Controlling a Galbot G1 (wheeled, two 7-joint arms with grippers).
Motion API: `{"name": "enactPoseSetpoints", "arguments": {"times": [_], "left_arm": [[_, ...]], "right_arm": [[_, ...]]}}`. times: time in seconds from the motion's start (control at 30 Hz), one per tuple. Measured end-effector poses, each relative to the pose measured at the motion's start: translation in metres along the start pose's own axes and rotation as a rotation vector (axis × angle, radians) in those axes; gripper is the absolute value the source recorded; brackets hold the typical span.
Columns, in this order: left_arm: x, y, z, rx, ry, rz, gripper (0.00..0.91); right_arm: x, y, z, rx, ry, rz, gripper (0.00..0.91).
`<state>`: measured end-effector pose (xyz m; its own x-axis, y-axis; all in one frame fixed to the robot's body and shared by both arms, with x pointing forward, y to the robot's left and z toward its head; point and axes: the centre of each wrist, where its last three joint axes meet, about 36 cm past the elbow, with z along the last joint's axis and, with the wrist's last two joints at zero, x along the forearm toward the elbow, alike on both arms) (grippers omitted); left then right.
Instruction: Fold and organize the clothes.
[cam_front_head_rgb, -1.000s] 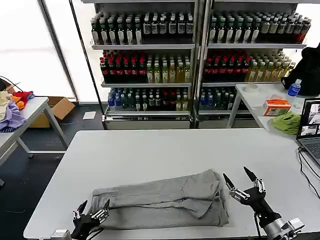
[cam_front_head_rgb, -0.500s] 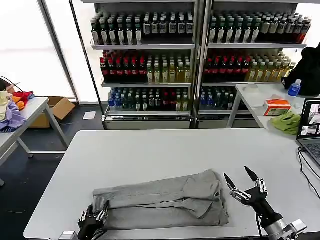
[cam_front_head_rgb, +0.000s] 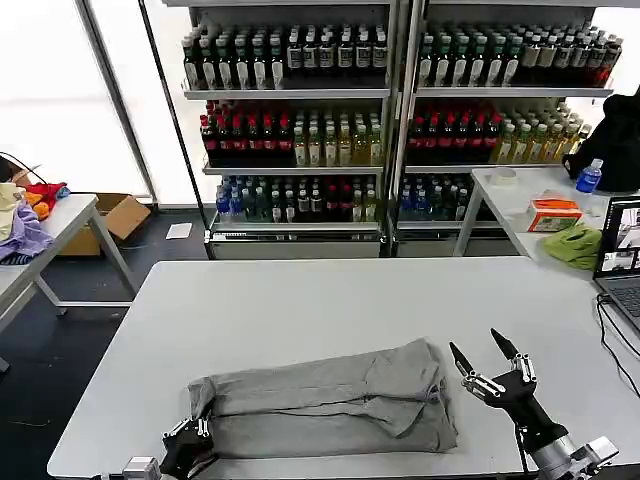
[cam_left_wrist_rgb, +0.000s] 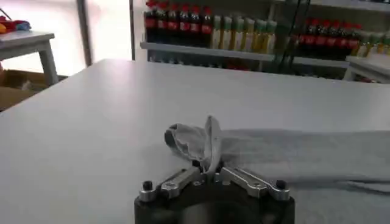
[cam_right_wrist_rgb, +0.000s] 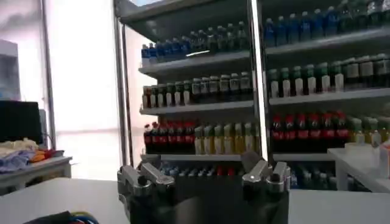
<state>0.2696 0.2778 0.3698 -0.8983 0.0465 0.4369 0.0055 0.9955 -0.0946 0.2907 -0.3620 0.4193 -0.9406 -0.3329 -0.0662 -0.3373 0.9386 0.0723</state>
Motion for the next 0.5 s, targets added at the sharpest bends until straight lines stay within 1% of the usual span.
{"name": "enactPoseSetpoints", "arguments": {"times": [0.2,0.3,0.33,0.5], "left_arm": [[-0.009,0.036,-0.025,-0.014,-0.050,-0.054,0.010],[-0.011,0.061,-0.039,-0.026,-0.070,-0.093,0.010],[-0.010,0.071,-0.043,-0.032,-0.073,-0.107,0.000],[-0.008,0.121,-0.060,-0.074,-0.075,-0.182,0.010]], "right_arm": [[-0.002,-0.001,-0.004,-0.008,-0.006,-0.001,0.907],[-0.003,0.000,-0.005,-0.012,-0.009,-0.005,0.907],[-0.004,0.000,-0.006,-0.013,-0.009,-0.006,0.907],[-0.005,0.000,-0.008,-0.014,-0.010,-0.010,0.907]]}}
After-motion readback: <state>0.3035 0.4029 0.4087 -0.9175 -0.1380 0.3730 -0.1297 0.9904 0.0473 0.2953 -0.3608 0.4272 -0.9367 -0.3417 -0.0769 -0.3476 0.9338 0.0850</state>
